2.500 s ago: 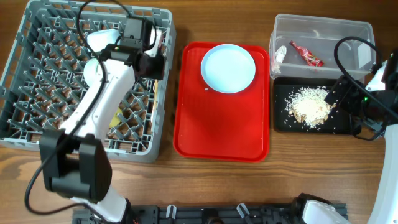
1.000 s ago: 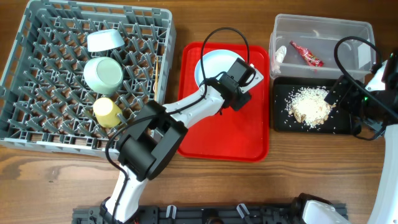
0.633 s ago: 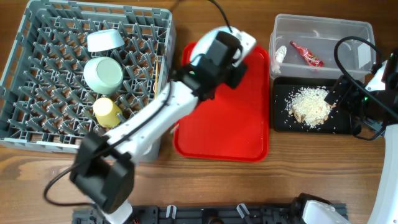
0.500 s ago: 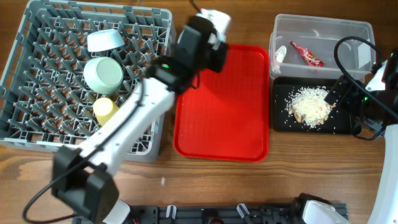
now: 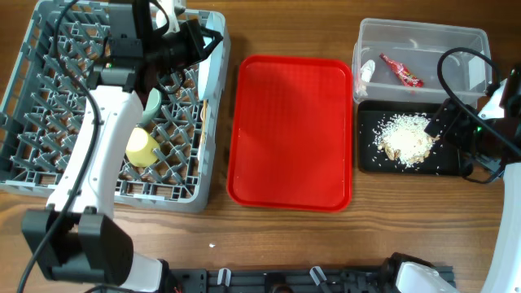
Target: Sort waste into correct bins and load items into the dishwasher rack
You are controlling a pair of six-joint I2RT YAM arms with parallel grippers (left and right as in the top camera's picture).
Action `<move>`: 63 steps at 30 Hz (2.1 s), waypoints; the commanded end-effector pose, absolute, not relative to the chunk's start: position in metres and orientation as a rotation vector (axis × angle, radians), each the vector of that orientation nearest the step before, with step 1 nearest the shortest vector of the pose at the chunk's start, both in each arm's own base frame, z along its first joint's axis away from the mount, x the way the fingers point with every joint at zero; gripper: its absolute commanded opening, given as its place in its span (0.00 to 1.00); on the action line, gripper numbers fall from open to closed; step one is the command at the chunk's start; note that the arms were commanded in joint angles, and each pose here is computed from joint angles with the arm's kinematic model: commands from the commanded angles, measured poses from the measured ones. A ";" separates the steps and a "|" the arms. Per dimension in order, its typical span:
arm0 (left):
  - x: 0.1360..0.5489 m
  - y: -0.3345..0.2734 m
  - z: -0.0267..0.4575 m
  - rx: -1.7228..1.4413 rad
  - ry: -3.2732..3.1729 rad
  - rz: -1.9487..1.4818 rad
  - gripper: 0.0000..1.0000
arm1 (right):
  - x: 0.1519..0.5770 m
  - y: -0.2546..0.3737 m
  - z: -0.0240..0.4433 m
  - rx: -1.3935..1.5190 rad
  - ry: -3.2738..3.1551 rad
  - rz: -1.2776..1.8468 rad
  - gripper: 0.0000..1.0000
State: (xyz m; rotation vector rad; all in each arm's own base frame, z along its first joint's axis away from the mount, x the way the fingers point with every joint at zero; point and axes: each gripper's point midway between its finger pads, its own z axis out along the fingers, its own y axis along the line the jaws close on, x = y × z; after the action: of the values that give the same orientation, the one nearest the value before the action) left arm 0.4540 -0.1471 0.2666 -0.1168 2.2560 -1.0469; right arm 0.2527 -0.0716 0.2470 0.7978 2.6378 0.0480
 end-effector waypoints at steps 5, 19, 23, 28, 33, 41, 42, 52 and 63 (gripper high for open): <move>0.480 -0.107 0.226 -0.279 2.308 -1.000 0.49 | 0.252 -0.072 0.245 0.826 2.637 0.054 1.00; 0.399 0.000 0.221 -0.558 2.490 -0.164 1.00 | 0.323 -0.018 0.275 0.400 2.470 0.375 1.00; 0.363 0.013 0.196 -0.616 2.651 -0.010 1.00 | 0.365 0.032 0.246 0.100 2.533 0.335 1.00; 0.332 0.006 0.184 -0.629 2.792 -0.030 1.00 | 0.352 0.034 0.181 0.133 2.808 0.291 1.00; 0.317 -0.010 0.179 -0.532 2.810 -0.153 1.00 | 0.343 0.029 0.196 0.132 2.778 0.249 1.00; 0.260 -0.012 0.189 -0.407 2.485 -0.225 1.00 | 0.314 0.017 0.265 0.114 2.467 0.160 1.00; 0.250 -0.012 0.194 -0.367 2.438 -0.223 1.00 | 0.304 0.017 0.265 0.110 2.426 0.160 1.00; 0.210 -0.016 0.214 -0.370 2.266 -0.291 1.00 | 0.248 0.007 0.264 0.130 2.303 0.102 1.00; 0.208 -0.016 0.212 -0.372 2.276 -0.290 1.00 | 0.270 0.007 0.225 0.141 2.466 0.093 1.00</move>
State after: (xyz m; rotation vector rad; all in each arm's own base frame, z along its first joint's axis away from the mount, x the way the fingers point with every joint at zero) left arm 0.2091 -0.0141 0.2152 -0.3649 2.2685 -0.2762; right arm 0.2701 0.0103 0.2321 0.1436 2.4438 0.1212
